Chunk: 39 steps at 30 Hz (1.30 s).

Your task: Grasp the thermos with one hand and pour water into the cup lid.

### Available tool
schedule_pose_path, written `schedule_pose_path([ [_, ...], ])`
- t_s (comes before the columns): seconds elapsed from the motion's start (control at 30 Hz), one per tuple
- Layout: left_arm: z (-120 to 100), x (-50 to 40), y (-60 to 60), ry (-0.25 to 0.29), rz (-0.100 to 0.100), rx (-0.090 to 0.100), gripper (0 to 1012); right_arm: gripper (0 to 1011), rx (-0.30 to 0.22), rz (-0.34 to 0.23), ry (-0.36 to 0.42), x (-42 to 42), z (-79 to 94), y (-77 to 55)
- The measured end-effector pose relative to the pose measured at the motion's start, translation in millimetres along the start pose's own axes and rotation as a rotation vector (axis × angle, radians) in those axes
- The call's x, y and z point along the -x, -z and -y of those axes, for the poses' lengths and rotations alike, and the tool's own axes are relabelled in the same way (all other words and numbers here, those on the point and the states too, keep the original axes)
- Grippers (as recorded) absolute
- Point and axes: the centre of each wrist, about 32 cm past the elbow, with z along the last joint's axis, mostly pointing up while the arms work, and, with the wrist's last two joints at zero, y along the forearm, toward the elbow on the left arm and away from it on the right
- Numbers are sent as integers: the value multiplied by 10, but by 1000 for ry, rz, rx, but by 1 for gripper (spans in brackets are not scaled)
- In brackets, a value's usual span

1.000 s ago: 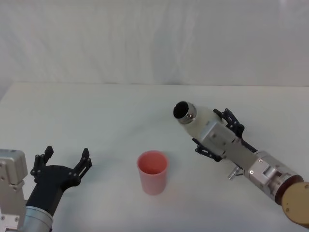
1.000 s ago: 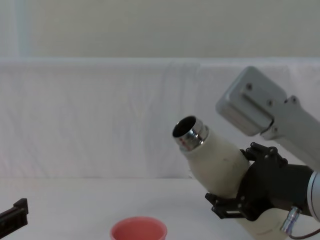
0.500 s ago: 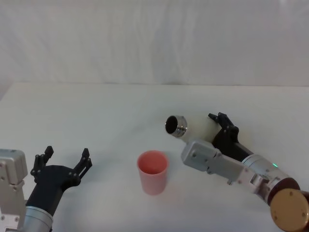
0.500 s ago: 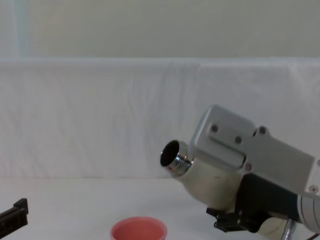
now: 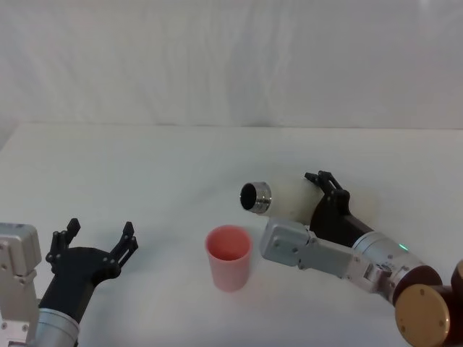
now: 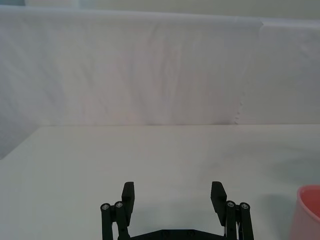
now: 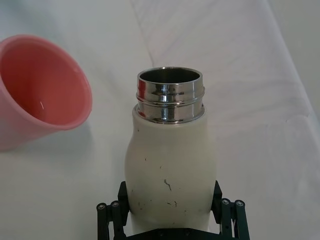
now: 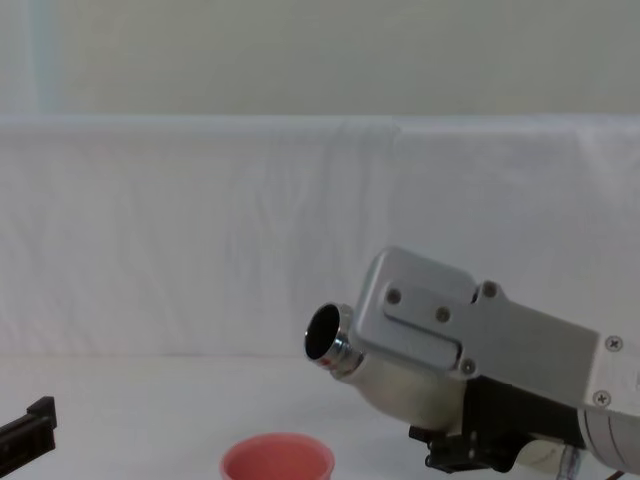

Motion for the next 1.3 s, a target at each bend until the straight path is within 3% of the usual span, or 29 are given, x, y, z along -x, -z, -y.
schedule_pose_path([
  [0.93, 0, 0, 0, 0, 0, 0, 1001, 957, 25, 175, -29, 41, -15, -86],
  [1.3, 0, 0, 0, 0, 0, 0, 1001, 957, 31, 212, -29, 57, -17, -105],
])
